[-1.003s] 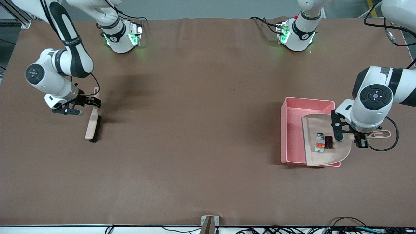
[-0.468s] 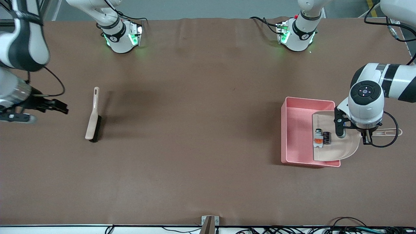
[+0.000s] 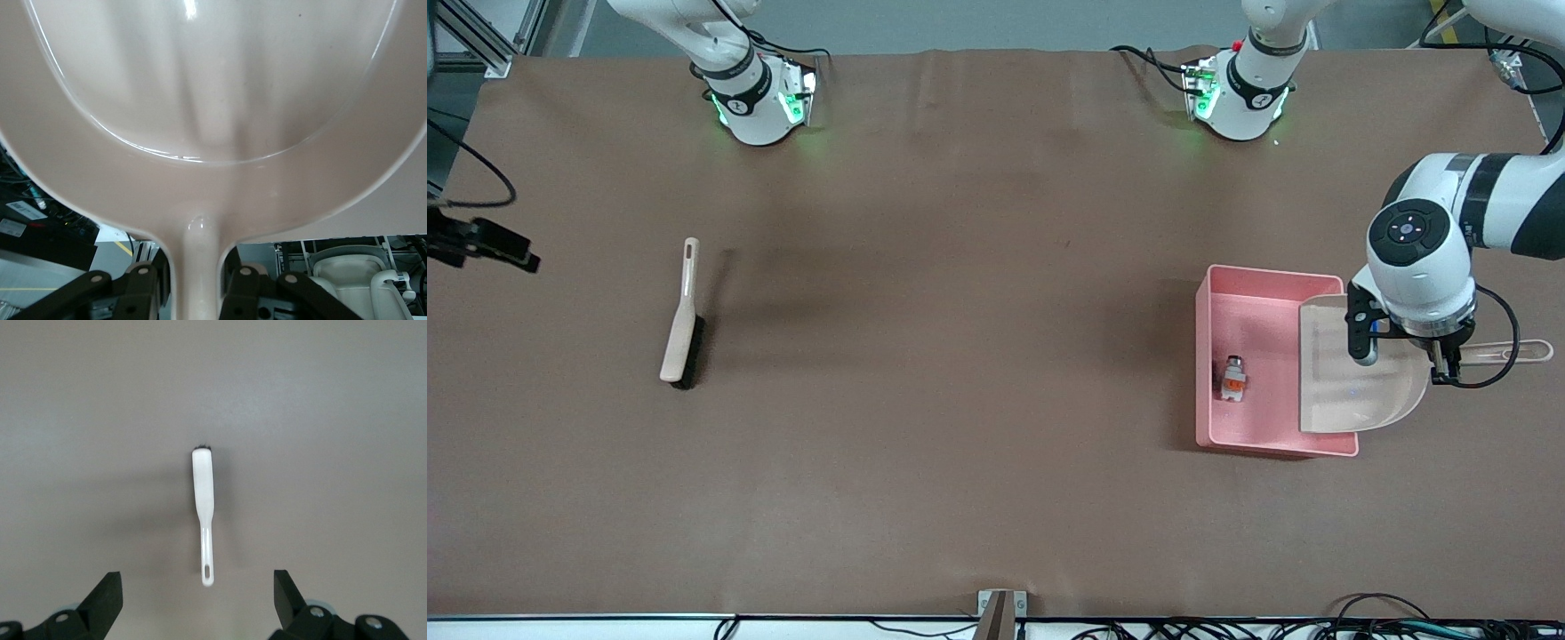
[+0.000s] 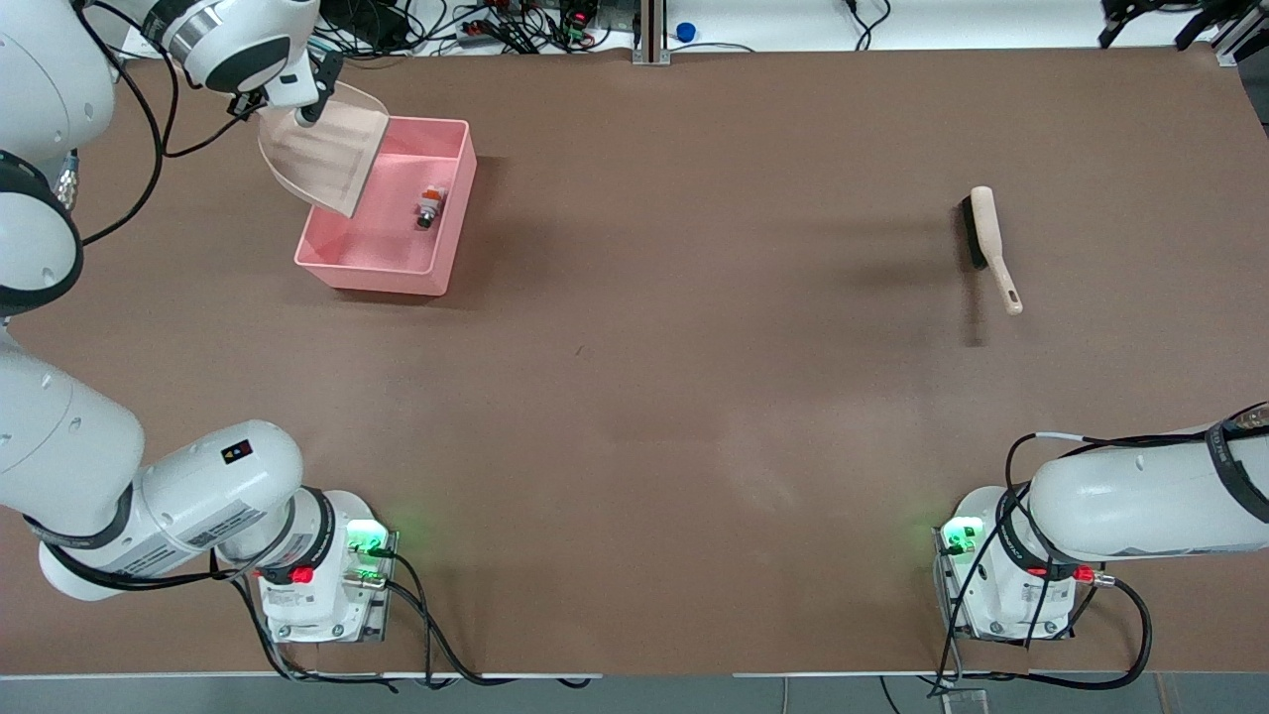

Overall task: Clean e-waste and dump in bin
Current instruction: 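Move the empty dustpan back and lower it onto the table with the left gripper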

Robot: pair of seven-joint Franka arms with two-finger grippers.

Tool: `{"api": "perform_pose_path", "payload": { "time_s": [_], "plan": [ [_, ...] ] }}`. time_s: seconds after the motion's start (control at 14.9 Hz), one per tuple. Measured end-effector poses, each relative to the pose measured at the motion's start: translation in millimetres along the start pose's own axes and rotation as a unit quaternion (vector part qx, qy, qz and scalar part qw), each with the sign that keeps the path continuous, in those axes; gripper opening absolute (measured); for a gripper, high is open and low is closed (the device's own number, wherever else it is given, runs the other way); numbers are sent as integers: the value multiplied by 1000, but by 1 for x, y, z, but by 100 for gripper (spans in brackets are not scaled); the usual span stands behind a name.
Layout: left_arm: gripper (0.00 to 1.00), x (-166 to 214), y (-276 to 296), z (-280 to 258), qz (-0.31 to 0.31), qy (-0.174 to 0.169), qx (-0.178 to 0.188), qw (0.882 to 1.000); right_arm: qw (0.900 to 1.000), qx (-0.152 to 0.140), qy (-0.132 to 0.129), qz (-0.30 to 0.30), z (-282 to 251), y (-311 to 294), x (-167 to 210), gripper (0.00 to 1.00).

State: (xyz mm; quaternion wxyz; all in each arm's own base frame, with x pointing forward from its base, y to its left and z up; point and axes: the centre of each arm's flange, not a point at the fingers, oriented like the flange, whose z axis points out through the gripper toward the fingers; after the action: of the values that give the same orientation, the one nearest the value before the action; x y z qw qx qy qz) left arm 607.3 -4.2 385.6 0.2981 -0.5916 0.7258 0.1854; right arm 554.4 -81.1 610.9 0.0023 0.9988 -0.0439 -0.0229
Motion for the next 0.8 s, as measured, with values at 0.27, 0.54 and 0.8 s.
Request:
{"api": "perform_pose_path", "payload": {
  "time_s": [0.27, 0.54, 0.8],
  "plan": [
    [33, 17, -19, -59, -24, -9, 23, 999, 1000, 0, 15, -10, -38, -11, -7, 100],
    [33, 55, -34, -123, -73, 15, 62, 995, 1000, -1, 14, -17, -43, -19, -8, 100],
    [33, 120, -36, -169, -115, 116, 41, 986, 1000, -1, 11, -27, -44, -30, -9, 100]
  ]
}}
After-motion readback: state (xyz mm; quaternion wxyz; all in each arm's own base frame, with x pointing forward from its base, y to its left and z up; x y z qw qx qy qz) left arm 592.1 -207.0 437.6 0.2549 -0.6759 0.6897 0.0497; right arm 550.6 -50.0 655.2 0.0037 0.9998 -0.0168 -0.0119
